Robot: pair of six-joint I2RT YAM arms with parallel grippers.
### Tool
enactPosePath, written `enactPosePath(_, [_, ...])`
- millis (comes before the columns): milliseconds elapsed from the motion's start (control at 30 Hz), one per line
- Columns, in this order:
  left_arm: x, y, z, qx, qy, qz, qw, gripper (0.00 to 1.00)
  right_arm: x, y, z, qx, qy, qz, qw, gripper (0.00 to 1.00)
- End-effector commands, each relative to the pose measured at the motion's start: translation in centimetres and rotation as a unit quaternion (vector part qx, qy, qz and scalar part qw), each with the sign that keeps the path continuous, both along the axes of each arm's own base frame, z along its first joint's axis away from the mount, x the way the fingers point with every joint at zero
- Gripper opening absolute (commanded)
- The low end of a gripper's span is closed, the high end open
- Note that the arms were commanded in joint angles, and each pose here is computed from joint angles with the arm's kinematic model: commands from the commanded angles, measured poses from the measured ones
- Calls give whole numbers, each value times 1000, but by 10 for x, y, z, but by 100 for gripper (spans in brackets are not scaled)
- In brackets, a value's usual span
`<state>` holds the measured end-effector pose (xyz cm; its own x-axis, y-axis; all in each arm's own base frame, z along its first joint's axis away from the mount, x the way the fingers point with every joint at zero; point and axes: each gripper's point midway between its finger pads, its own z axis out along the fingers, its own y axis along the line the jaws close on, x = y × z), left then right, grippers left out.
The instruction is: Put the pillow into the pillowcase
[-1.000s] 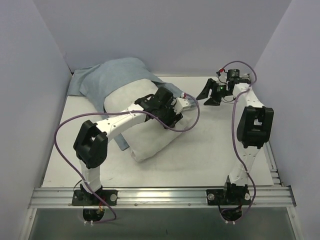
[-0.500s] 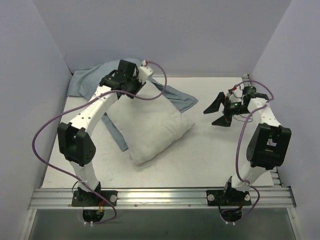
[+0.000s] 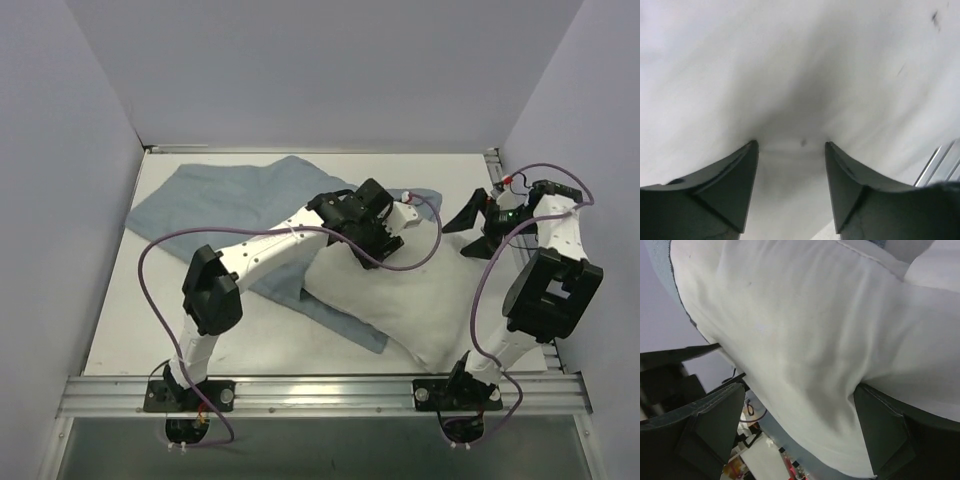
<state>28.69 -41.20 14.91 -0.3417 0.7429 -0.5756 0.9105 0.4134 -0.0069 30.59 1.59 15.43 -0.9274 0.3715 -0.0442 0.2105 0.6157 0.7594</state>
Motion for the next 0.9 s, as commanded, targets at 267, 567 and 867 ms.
enactPosePath(267, [96, 70, 108, -12, -132, 176, 975, 88, -21, -11, -21, -11, 60, 14, 998, 97])
enactPosePath(567, [104, 78, 65, 56, -114, 187, 974, 83, -11, -17, -23, -24, 75, 10, 997, 96])
enactPosePath(867, [90, 46, 59, 28, -92, 153, 984, 74, -17, -11, -28, -22, 89, 22, 996, 79])
